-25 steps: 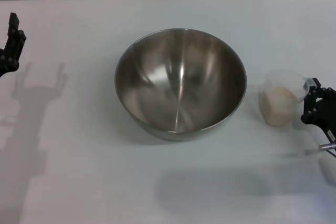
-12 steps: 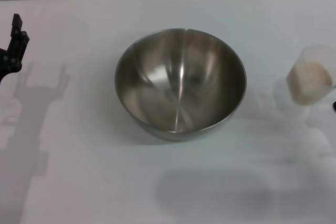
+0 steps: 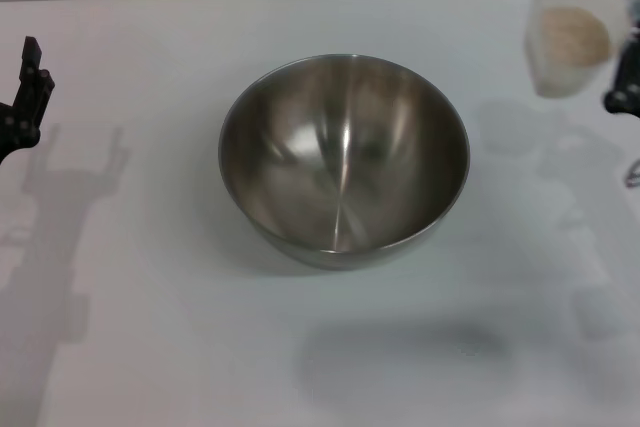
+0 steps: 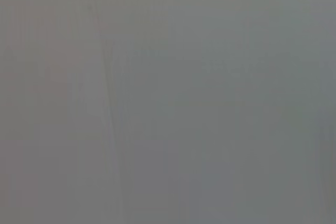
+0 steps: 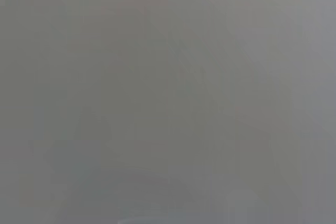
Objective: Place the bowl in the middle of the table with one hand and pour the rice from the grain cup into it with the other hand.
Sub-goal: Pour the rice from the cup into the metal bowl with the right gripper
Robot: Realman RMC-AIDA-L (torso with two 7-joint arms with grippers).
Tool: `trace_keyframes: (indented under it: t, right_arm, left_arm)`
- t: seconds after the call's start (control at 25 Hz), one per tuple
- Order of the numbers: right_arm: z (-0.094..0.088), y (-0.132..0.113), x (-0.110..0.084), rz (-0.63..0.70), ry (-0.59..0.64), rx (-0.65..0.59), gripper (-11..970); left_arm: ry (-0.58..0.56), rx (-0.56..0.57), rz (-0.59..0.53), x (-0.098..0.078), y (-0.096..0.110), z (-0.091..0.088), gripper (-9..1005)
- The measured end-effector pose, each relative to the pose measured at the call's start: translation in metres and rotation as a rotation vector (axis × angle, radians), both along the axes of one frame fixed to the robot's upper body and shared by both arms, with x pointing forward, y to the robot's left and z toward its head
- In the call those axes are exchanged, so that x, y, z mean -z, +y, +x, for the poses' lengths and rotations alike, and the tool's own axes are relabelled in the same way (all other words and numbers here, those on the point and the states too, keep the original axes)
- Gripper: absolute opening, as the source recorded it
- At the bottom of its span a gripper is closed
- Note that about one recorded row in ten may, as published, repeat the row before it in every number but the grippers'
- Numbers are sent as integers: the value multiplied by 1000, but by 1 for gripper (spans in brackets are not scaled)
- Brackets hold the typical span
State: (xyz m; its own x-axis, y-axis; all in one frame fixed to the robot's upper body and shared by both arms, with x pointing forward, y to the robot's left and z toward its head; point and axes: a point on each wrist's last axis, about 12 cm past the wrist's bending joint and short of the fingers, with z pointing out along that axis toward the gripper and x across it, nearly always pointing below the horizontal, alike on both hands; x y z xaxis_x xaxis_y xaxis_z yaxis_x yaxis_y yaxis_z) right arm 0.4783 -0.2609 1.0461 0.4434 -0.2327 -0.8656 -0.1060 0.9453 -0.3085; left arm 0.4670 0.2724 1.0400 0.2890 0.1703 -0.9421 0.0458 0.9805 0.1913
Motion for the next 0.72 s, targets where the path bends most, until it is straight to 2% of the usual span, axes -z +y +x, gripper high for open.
trace_keyframes:
  t: [0.12,0.4,0.48,0.52,0.56,0.72]
  right_arm:
    - [10,18,-6,-115,-46,15,17]
    - [16,59,-10,-464,-144,78,17]
    - [13,74,-9,-612,-195,83,17]
    - [13,74,-9,-612,-195,83,17]
    - [10,82,-9,-690,-231,87,17]
    - [5,91,-8,-830,-289,107,16]
  left_arm:
    - [6,-2,1,1,1,-2,790]
    - [12,-2,4,2,1,-2,790]
    - [16,1,7,3,1,-1,790]
    - [16,1,7,3,1,-1,789]
    - [18,2,3,3,1,-1,789]
    - [26,7,-15,5,2,-1,789]
